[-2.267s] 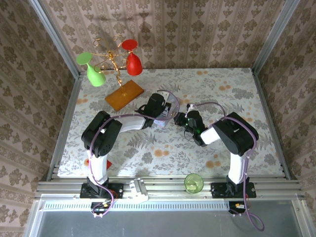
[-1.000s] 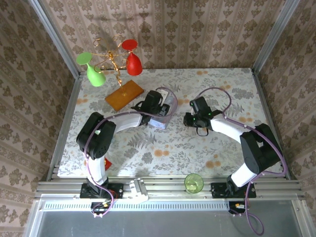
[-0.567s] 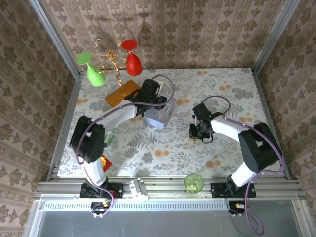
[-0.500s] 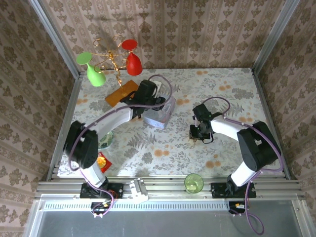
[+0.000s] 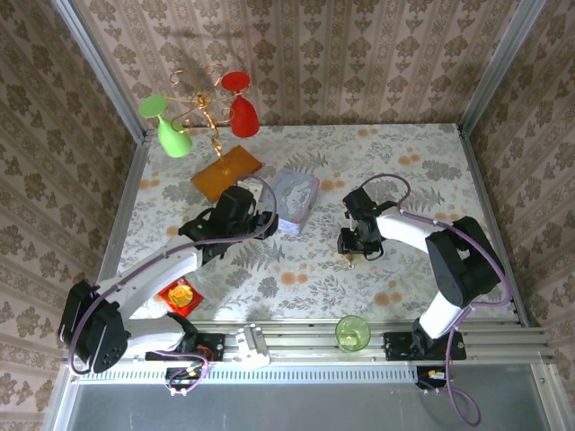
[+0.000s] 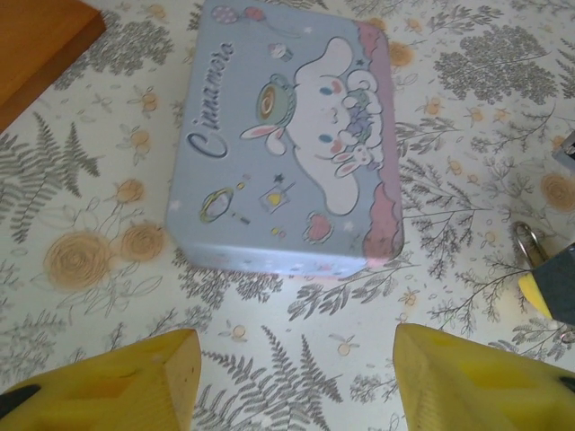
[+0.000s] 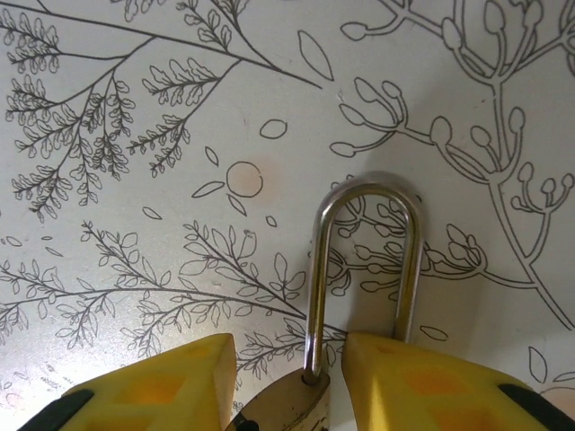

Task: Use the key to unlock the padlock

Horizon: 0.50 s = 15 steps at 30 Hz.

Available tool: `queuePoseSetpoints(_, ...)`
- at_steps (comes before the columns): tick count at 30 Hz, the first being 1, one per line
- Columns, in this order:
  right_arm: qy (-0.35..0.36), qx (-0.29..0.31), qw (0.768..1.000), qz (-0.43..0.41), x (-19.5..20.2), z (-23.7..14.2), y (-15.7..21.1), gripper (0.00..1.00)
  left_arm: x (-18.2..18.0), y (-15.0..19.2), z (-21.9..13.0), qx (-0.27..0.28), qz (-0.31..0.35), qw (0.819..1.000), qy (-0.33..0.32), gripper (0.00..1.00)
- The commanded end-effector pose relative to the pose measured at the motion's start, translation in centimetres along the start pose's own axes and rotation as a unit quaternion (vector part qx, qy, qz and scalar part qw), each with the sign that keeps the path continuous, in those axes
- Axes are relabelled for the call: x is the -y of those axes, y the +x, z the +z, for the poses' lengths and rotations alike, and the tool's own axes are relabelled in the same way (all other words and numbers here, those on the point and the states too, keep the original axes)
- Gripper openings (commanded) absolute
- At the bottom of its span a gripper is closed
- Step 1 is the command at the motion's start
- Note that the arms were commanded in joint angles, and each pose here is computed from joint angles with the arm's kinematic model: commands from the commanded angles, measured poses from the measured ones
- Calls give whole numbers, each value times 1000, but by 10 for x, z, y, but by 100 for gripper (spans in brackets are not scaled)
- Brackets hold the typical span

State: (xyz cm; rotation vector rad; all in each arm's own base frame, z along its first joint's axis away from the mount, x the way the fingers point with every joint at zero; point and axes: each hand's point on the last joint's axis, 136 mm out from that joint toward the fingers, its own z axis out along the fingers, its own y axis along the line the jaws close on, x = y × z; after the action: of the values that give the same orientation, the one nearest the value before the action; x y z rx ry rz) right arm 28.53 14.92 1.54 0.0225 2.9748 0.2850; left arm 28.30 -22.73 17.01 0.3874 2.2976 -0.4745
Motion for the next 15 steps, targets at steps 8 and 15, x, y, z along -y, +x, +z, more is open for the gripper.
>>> queuePoseSetpoints(8, 98, -14, 995, 9, 37, -3, 12, 28, -33, 20, -20, 2, -43, 999, -30, 60)
queuePoseSetpoints(15, 56, -12, 998, 22, 26, 4, 9, 26, -36, 26, -14, 1, -65, 998, -11, 60)
